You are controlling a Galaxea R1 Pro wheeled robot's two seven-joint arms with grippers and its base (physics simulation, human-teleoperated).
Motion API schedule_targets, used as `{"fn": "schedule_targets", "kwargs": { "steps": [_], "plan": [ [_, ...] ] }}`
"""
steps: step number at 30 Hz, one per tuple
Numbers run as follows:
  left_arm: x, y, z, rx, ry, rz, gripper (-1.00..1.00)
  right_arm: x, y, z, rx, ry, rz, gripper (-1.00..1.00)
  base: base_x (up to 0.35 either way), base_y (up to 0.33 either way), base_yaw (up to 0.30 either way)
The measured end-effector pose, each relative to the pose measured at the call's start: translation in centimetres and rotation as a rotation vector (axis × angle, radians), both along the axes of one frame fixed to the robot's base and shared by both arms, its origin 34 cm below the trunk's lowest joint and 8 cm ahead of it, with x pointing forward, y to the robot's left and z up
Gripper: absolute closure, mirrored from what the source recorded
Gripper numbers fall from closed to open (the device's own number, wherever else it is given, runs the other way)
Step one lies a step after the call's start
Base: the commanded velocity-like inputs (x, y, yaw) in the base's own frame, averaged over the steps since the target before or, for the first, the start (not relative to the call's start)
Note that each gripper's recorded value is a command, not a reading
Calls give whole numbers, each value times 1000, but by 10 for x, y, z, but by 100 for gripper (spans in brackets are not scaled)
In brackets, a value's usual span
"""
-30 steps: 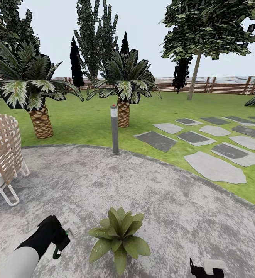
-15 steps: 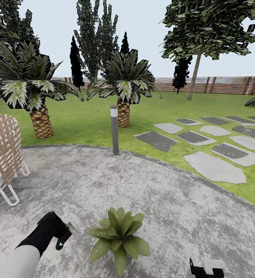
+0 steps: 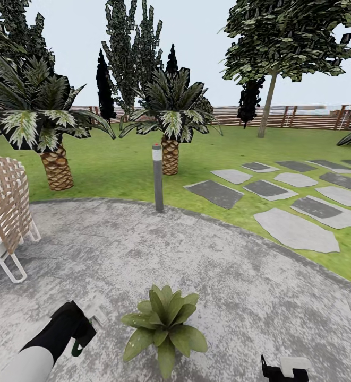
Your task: Pick up the pesticide atomizer in the garden and spray insectifuge to fully cover both potted plants in the garden.
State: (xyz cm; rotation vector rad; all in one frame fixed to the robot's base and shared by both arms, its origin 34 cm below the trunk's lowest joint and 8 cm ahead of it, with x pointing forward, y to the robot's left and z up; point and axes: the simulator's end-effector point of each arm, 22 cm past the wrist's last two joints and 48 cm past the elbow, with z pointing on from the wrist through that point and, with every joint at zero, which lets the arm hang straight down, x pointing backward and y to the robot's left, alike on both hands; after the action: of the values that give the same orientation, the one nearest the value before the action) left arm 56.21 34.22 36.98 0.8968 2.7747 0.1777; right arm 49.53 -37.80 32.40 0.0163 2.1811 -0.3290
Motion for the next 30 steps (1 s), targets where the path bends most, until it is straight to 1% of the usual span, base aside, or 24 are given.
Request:
{"fn": "schedule_targets", "kwargs": {
  "steps": [1, 4, 7, 10, 12, 16, 18, 19, 20, 21, 22, 24, 26, 27, 30],
  "plan": [
    [-6, -1, -5, -2, 20, 0, 100, 0, 0, 0, 0, 0, 0, -100, 46, 233, 0],
    [-13, -2, -10, -2, 38, -2, 100, 0, 0, 0, 0, 0, 0, -100, 18, 279, -18],
    [-14, -2, -11, -3, 42, -2, 100, 0, 0, 0, 0, 0, 0, -100, 3, 300, -200],
    [-15, -4, -12, -7, 44, -3, 100, 0, 0, 0, 0, 0, 0, -100, 1, 128, -200],
    [-26, -17, -22, -26, 78, -11, 100, 0, 0, 0, 0, 0, 0, -100, 0, 22, -42],
    [-37, -37, -30, -45, 123, -40, 100, 0, 0, 0, 0, 0, 0, -100, 0, 6, -11],
    [-42, -46, -30, -72, 150, -49, 100, 0, 0, 0, 0, 0, 0, -100, 0, 1, -2],
    [-46, -53, -29, -102, 175, -53, 100, 0, 0, 0, 0, 0, 0, -100, 0, 0, 0],
    [-49, -57, -28, -119, 195, -54, 100, 0, 0, 0, 0, 0, 0, -100, 0, 0, 0],
    [-58, -60, -26, -142, 244, -34, 100, 0, 0, 0, 0, 0, 0, -100, 0, 0, 0],
    [-60, -59, -23, -145, 264, -18, 100, 0, 0, 0, 0, 0, 0, -100, 0, 0, 0],
    [-52, -57, -16, -137, 269, -8, 100, 0, 0, 0, 0, 0, 0, -100, 0, 0, 0],
    [-34, -53, -2, -106, 260, -13, 100, 0, 0, 0, 0, 0, 0, -100, 0, 0, 0],
    [-30, -52, 2, -98, 264, -11, 100, 0, 0, 0, 0, 0, 0, -100, 0, 0, 0],
    [-24, -54, 18, -85, 308, -22, 100, 0, 0, 0, 0, 0, 0, -100, 0, 0, 0]
  ]
}}
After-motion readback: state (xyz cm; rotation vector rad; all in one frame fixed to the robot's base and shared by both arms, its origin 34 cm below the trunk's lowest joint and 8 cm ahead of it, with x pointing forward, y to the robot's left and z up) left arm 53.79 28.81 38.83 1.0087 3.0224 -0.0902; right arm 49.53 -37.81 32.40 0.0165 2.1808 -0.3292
